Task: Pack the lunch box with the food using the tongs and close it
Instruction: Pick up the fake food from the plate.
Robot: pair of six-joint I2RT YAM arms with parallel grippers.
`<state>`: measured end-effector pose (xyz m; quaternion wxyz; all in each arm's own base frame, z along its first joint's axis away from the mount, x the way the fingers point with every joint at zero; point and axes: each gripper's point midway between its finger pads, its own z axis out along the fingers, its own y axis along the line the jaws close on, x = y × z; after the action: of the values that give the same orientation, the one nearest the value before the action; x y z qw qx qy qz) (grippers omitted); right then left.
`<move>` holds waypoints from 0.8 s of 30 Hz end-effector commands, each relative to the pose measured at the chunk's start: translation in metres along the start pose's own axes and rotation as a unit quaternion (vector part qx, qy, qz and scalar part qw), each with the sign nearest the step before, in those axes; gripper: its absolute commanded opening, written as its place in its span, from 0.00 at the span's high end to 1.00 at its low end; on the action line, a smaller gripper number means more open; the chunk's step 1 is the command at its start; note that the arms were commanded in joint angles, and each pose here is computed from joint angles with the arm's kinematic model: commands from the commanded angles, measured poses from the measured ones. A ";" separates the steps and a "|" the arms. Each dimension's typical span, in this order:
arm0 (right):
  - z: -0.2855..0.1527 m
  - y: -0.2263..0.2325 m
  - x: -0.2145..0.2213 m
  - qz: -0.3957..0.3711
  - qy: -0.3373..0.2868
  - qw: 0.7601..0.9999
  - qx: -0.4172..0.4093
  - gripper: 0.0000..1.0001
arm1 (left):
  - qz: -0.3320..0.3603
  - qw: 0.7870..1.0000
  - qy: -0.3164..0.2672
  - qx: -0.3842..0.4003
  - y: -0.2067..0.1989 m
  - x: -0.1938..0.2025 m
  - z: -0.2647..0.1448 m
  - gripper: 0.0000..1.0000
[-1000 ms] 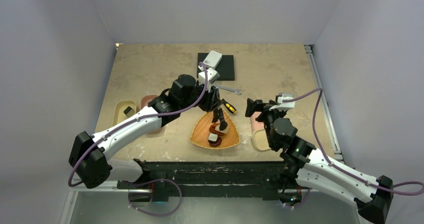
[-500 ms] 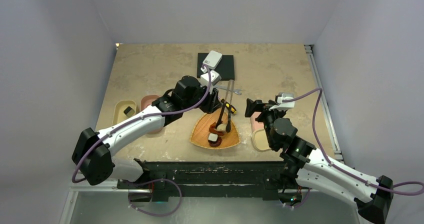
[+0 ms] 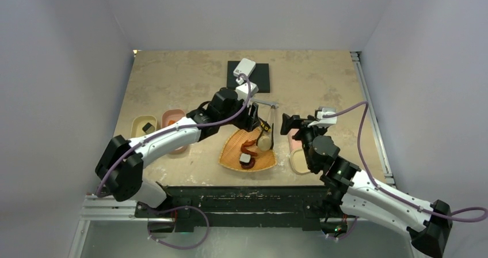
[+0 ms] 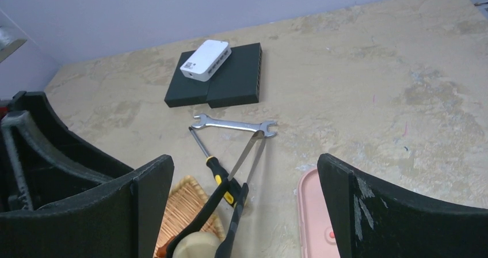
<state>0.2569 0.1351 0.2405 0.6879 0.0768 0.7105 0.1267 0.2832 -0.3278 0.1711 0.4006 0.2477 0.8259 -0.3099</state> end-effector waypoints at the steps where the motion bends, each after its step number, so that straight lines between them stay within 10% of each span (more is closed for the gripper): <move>1: 0.008 0.002 -0.001 0.019 -0.011 1.000 -0.001 0.01 | -0.024 0.999 -0.025 -0.016 -0.003 -0.034 0.017 0.45; 13: 0.043 -0.043 0.017 0.030 0.025 0.999 0.031 0.01 | -0.047 0.996 0.060 -0.047 0.010 -0.025 0.103 0.26; 24: 0.040 -0.060 0.017 0.052 0.033 0.997 0.047 0.01 | 0.091 0.970 0.143 -0.176 0.024 0.021 0.147 0.24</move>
<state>0.3041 0.0811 0.1964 0.6466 0.1381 0.7438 0.0980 0.3520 -0.4250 0.0767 0.3259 0.2679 0.8913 -0.1660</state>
